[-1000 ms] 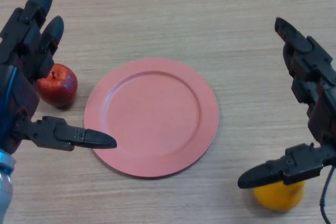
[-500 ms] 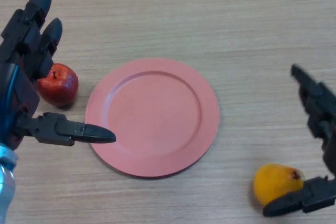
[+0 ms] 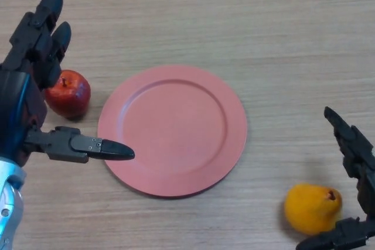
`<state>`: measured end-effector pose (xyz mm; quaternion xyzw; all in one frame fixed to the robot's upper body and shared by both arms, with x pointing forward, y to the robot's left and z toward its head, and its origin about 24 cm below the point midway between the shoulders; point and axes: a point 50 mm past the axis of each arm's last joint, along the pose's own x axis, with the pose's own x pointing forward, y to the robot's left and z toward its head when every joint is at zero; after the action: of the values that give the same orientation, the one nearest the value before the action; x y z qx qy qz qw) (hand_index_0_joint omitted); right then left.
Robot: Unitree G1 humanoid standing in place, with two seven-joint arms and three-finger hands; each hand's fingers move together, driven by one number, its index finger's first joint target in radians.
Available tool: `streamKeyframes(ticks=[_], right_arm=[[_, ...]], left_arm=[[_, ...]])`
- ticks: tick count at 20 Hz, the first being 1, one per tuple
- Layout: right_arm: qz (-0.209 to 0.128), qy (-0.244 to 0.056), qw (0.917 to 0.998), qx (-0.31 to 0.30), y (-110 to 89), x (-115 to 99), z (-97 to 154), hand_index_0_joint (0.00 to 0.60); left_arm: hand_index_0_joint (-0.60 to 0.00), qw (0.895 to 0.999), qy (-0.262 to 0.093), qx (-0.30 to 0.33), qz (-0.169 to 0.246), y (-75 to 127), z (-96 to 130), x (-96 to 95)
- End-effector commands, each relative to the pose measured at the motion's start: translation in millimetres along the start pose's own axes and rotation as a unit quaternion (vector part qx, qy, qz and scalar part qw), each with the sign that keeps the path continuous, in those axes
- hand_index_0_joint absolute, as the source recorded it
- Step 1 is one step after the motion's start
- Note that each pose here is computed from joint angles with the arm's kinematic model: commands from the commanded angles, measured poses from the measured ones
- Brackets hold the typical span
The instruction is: Pick up the yellow pear and place it on the plate
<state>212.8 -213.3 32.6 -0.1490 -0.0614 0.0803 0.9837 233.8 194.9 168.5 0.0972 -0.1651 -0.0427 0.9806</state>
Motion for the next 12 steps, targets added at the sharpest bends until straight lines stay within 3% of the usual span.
streamKeyframes(ticks=[1,4,8,10,11,12], right_arm=[[-0.077,-0.095,0.9918,-0.036,-29.6,0,17,0.0],[-0.087,-0.072,0.9931,-0.032,-25.7,-2,1,0.0],[-0.093,-0.048,0.9941,-0.027,-14.8,-4,-10,0.0],[-0.093,-0.038,0.9946,-0.029,-12.4,-6,-12,0.2],[-0.089,-0.025,0.9953,-0.026,-9.0,-8,-14,0.351],[-0.082,-0.012,0.9962,-0.024,-4.5,-10,-15,0.451]], left_arm=[[0.0,0.994,-0.099,0.046,0.006,6,32,-1.7],[0.0,0.992,-0.119,0.042,0.011,4,32,-4.3],[0.0,0.992,-0.119,0.047,0.01,7,34,-7.6],[0.0,0.992,-0.119,0.048,0.01,8,34,-8.0],[0.0,0.992,-0.117,0.047,0.01,8,34,-8.5],[0.0,0.992,-0.115,0.045,0.009,9,34,-9.3]])
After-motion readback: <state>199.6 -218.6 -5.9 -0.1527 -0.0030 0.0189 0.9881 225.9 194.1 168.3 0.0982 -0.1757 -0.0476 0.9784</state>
